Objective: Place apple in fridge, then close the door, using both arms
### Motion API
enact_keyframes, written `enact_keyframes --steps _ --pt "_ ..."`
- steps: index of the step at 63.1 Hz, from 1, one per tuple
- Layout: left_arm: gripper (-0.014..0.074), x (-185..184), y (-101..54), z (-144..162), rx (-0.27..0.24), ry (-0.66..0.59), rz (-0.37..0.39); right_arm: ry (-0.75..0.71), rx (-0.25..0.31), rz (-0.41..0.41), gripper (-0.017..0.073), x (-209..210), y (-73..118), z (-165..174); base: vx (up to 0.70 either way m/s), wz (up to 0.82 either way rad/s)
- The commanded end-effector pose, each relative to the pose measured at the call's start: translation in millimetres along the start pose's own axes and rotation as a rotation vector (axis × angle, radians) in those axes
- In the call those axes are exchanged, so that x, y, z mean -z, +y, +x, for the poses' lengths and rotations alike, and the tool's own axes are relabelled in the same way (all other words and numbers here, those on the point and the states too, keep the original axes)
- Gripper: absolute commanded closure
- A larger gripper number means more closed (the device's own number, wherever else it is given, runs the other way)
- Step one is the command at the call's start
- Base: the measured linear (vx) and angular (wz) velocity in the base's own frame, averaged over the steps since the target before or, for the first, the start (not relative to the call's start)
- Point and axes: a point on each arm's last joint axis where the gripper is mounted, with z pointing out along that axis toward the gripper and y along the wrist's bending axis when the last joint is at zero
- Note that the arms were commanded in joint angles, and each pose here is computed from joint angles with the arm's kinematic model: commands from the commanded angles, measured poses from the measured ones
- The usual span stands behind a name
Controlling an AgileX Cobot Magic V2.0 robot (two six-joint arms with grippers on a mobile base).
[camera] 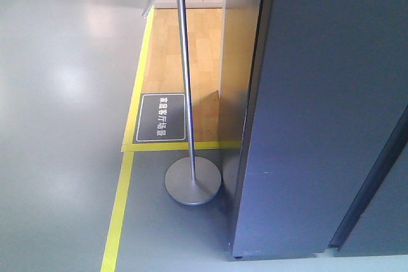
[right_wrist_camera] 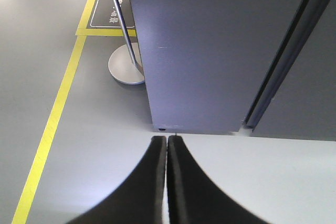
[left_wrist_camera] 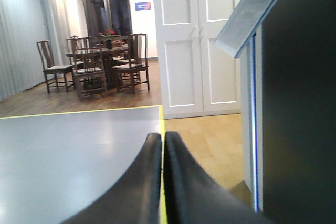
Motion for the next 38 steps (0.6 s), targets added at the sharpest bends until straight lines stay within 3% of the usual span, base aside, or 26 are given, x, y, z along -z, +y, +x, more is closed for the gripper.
enact_keyframes --steps 1,10,19,38 --pt "0.0600 1.5 0.8 1.2 0.009 -0.073 -0.016 -0.072 0.010 0.000 0.0563 3.4 0.1 -11.4 0.00 0.00" --pt "0.0600 1.6 0.9 0.2 0.021 -0.084 -0.016 -0.072 0.010 0.000 0.0563 3.4 0.1 -11.4 0.00 0.00" --pt "0.0600 1.6 1.3 -0.1 0.089 -0.088 -0.018 -0.072 0.010 0.000 0.0563 3.4 0.1 -11.4 0.00 0.00" --pt "0.0600 1.6 1.4 -0.5 0.109 -0.092 -0.017 -0.072 0.010 0.000 0.0563 3.4 0.1 -11.4 0.00 0.00"
